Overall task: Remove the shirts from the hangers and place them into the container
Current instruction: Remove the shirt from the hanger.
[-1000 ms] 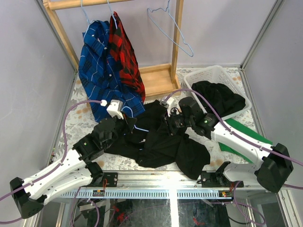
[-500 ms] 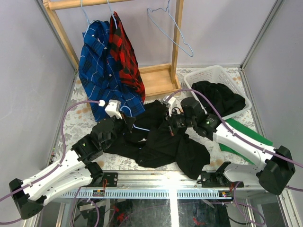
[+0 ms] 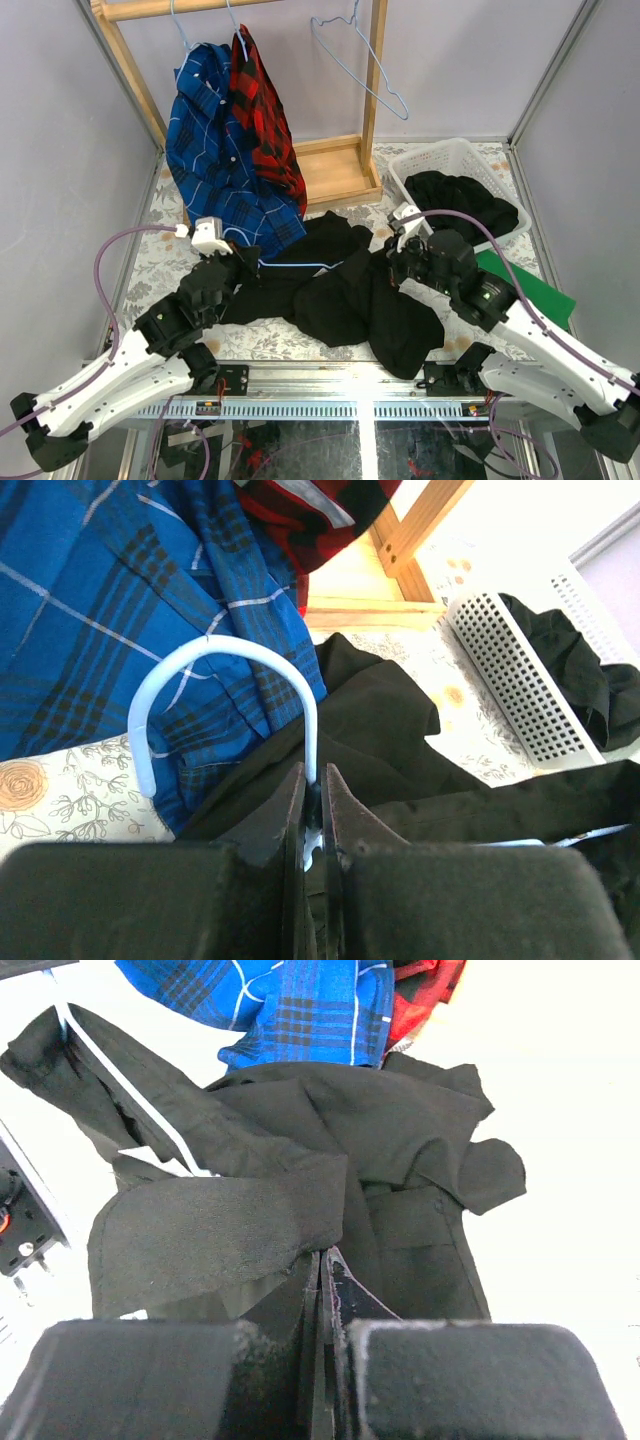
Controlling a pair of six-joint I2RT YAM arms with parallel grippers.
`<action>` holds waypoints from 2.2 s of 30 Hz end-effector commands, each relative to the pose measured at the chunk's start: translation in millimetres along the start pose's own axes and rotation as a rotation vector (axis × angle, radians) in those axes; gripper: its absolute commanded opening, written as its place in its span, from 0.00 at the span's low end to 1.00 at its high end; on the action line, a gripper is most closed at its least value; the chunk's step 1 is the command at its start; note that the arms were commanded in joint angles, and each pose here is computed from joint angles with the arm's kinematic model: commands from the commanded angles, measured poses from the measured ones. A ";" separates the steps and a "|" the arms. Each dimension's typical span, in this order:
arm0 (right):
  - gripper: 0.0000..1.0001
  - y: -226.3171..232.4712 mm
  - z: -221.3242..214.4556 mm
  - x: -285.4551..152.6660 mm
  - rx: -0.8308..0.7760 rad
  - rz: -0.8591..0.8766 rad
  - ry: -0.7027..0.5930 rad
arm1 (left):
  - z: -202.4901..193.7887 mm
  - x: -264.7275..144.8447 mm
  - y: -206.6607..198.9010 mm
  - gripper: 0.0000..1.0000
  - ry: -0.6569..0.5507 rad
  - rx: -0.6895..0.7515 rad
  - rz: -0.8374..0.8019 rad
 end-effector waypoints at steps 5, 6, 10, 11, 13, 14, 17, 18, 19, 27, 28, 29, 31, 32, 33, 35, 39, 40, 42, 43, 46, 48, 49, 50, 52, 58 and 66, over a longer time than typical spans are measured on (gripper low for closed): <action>0.00 4.7 -4.1 -26.9 -0.133 0.082 -0.048 | 15.9 -3.6 13.1 0.00 -0.099 -0.074 0.124; 0.00 13.0 -3.9 -31.4 -0.152 0.162 -0.067 | 15.5 -2.8 13.3 0.00 -0.096 -0.076 0.135; 0.00 19.6 -4.5 -44.1 -0.173 0.224 -0.149 | 15.8 -1.4 9.5 0.00 -0.085 -0.078 0.120; 0.00 14.4 -4.8 -44.5 -0.167 0.173 -0.160 | 16.3 -1.6 7.6 0.00 -0.085 -0.077 0.102; 0.00 4.5 -8.0 -43.2 -0.152 0.083 -0.147 | 17.3 -2.3 4.3 0.00 -0.087 -0.083 0.069; 0.00 1.6 -9.9 -42.0 -0.150 0.059 -0.125 | 17.7 -2.6 3.3 0.00 -0.089 -0.086 0.059; 0.00 -1.4 -15.7 -34.4 -0.146 0.041 -0.034 | 17.5 -2.9 1.5 0.00 -0.087 -0.090 0.042; 0.00 -1.6 -15.8 -32.1 -0.144 0.039 -0.017 | 17.2 -2.8 1.3 0.00 -0.085 -0.089 0.039; 0.00 -1.3 -16.0 -29.7 -0.141 0.043 -0.003 | 16.9 -2.5 0.6 0.00 -0.081 -0.086 0.036; 0.17 12.1 -7.6 -32.4 -0.143 0.155 -0.046 | 16.7 -2.3 -4.5 0.00 -0.057 -0.065 0.003; 0.20 13.0 -6.6 -33.9 -0.145 0.162 -0.058 | 16.8 -2.2 -5.0 0.00 -0.056 -0.065 0.001; 0.25 14.3 -5.9 -35.8 -0.145 0.171 -0.072 | 16.0 -1.9 -5.5 0.00 -0.052 -0.062 -0.002; 0.43 15.7 -3.7 -39.1 -0.140 0.178 -0.099 | 15.1 -1.0 -6.2 0.00 -0.046 -0.055 -0.004; 0.43 16.7 -3.3 -40.2 -0.140 0.186 -0.109 | 14.1 -0.3 -6.4 0.00 -0.041 -0.051 -0.003; 0.43 17.9 -2.7 -40.8 -0.143 0.197 -0.120 | 14.0 0.1 -6.8 0.00 -0.039 -0.047 -0.004; 0.43 21.5 2.3 -38.4 -0.132 0.223 -0.160 | 12.3 2.0 -9.1 0.00 -0.028 -0.032 -0.015; 0.49 29.6 11.0 -21.1 -0.083 0.288 -0.142 | 7.6 7.0 -16.6 0.00 0.009 0.005 -0.055; 0.52 31.6 10.9 -15.9 -0.076 0.308 -0.114 | 6.1 8.1 -18.5 0.00 0.022 0.018 -0.063; 0.59 33.4 4.1 -1.6 -0.056 0.341 -0.018 | 4.7 9.8 -21.0 0.00 0.042 0.039 -0.075; 0.60 33.7 0.5 2.8 -0.044 0.350 0.027 | 4.1 10.5 -21.7 0.00 0.048 0.045 -0.075; 0.63 34.7 -3.3 12.2 -0.029 0.368 0.115 | 3.2 11.1 -22.7 0.00 0.056 0.051 -0.079; 0.63 35.6 -6.2 15.6 -0.023 0.384 0.140 | 2.4 10.9 -21.8 0.00 0.059 0.057 -0.076; 0.62 36.2 -7.3 16.4 -0.020 0.393 0.144 | 2.3 11.1 -21.2 0.00 0.060 0.061 -0.072; 0.60 36.9 -9.0 16.7 -0.019 0.402 0.147 | 3.0 11.0 -20.5 0.00 0.057 0.062 -0.066; 0.57 37.3 -9.9 16.1 -0.019 0.409 0.144 | 3.2 11.9 -18.1 0.00 0.050 0.063 -0.043; 0.43 37.9 -9.4 15.3 -0.017 0.414 0.126 | 2.1 14.0 -17.7 0.00 0.052 0.078 -0.033; 0.38 35.9 -16.8 18.9 -0.018 0.409 0.180 | 2.9 12.8 -17.8 0.00 0.045 0.070 -0.041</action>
Point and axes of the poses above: each gripper's point midway between its finger pads, its own x axis out along the fingers, its own y axis along the line the jaws close on, z = x × y, the point moved 7 cm from there along -x, back along the fingers, and after that the axes turned 3 degrees about x, right-handed, at the moved point
